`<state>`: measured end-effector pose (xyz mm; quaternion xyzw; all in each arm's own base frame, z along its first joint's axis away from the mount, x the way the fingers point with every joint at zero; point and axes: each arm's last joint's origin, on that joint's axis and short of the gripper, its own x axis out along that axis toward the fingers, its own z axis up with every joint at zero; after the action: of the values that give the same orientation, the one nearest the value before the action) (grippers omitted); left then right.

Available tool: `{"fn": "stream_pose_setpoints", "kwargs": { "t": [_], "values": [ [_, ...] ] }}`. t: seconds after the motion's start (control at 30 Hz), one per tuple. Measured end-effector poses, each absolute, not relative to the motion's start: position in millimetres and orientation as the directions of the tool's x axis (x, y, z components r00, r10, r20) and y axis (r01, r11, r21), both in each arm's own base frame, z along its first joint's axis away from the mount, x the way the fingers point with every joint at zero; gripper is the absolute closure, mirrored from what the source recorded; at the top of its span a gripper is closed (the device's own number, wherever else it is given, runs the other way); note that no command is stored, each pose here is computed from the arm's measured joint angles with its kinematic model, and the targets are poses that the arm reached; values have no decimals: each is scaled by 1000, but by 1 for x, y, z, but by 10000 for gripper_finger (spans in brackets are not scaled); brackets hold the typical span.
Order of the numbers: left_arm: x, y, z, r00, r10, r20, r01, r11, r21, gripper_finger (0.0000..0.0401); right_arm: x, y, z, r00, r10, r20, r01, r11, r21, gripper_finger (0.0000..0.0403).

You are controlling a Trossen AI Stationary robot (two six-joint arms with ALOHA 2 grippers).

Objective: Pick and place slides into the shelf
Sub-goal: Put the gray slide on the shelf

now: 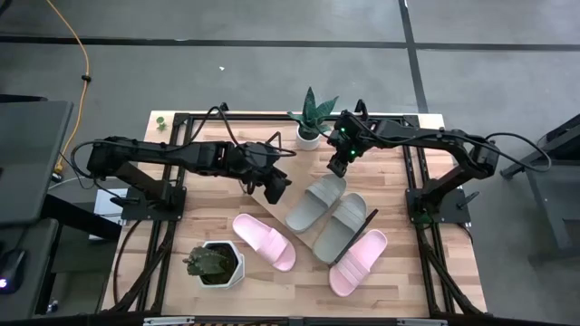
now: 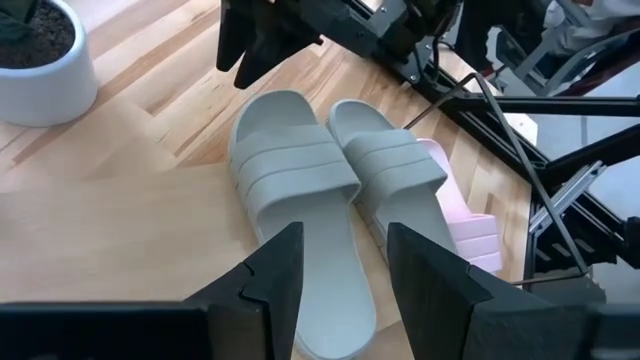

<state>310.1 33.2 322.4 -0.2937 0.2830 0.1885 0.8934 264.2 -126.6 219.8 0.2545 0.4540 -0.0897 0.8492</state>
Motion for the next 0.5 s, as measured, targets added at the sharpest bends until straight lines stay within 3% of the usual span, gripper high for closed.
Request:
{"fn": "stream_pose_setpoints", "kwargs": {
  "t": [0.13, 0.37, 0.5],
  "values": [
    [310, 33, 322, 768, 171, -617, -503, 757, -417, 265, 269, -127, 214, 568, 85, -818, 361, 868, 341, 303],
    [310, 33, 322, 767, 171, -618, -504, 757, -416, 265, 276, -132, 209, 596, 77, -799, 349, 872, 345, 388],
    [310, 33, 322, 767, 170, -619, -504, 757, -416, 265, 280, -132, 203, 594, 92, -799, 341, 871, 354, 397]
  ]
}}
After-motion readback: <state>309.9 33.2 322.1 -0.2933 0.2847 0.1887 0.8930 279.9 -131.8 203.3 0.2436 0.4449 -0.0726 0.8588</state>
